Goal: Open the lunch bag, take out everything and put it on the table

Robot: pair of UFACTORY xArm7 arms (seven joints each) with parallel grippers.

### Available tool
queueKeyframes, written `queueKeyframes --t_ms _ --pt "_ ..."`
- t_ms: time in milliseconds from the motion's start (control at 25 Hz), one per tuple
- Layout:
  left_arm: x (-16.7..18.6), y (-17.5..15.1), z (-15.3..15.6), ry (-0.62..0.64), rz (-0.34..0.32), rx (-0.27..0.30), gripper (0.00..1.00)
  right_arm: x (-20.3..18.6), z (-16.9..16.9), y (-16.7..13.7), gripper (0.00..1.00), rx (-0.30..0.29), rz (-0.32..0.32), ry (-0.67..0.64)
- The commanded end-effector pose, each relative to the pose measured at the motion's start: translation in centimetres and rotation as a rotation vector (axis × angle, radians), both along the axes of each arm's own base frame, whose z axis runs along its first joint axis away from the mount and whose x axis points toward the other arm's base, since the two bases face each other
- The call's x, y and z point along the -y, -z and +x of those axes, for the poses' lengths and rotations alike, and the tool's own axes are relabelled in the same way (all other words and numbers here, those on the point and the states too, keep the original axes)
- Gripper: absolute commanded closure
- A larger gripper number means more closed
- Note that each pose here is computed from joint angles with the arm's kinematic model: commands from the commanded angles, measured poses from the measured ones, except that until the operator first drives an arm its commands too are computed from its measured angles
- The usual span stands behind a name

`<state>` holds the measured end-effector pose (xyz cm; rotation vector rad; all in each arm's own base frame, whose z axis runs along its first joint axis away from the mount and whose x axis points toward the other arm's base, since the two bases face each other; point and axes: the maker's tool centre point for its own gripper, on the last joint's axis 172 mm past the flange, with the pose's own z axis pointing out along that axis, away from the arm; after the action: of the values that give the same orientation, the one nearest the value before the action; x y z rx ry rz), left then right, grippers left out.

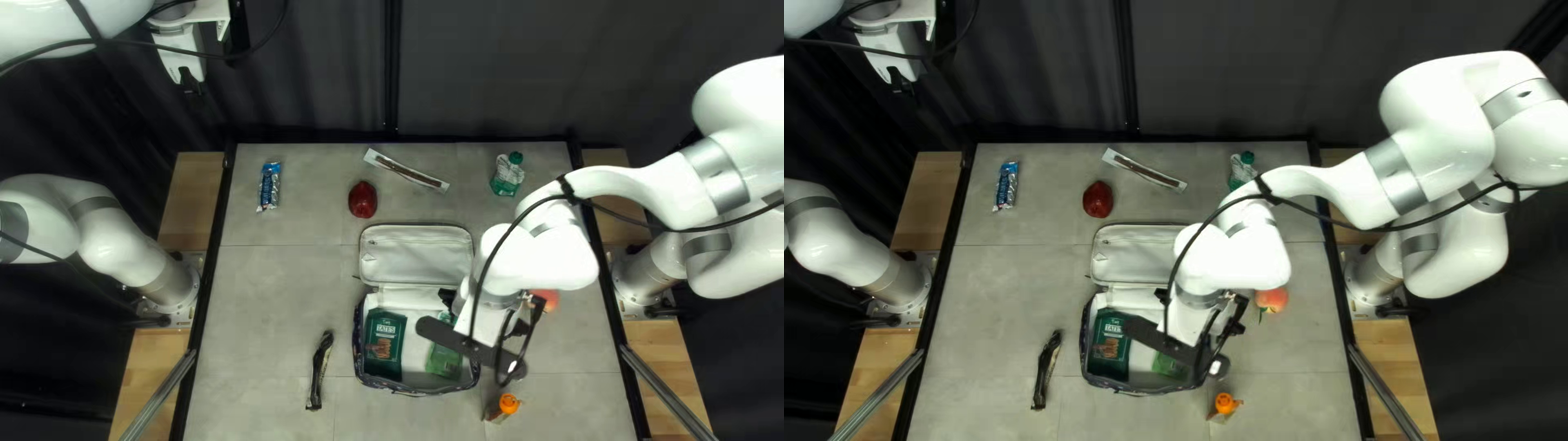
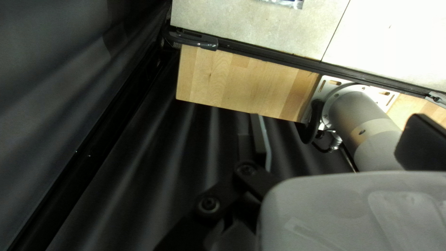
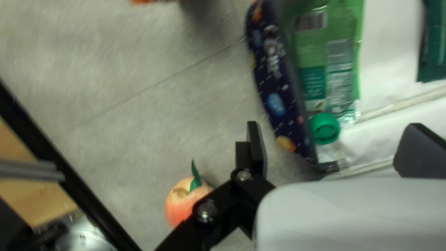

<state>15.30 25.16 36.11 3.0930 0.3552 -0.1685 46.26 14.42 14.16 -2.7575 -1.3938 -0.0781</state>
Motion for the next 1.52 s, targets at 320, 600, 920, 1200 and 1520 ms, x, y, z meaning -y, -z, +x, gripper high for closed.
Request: queueKeyframes --t_ms 320,600,920,1200,1520 --pt "0.0 0.0 0.0 0.0 0.0 0.0 0.0 2.3 2.4 2.7 0.0 0.158 0.021 0.219" --pt "0.0 0.0 0.0 0.0 0.0 0.0 0.0 0.6 4.1 2.8 0.0 0.108 0.021 0.379" --pt "0.0 0.0 0.0 0.0 0.0 0.0 0.0 2.2 3.6 6.2 0.0 0.052 -0.084 0.48" --pt "0.0 0.0 0.0 0.0 0.0 0.0 0.0 3.0 2.3 6.8 0.0 -0.005 -0.173 0.668" --pt "0.0 0.0 0.0 0.0 0.0 0.0 0.0 5.8 -1.2 8.8 0.0 -0.052 -0.16 0.747"
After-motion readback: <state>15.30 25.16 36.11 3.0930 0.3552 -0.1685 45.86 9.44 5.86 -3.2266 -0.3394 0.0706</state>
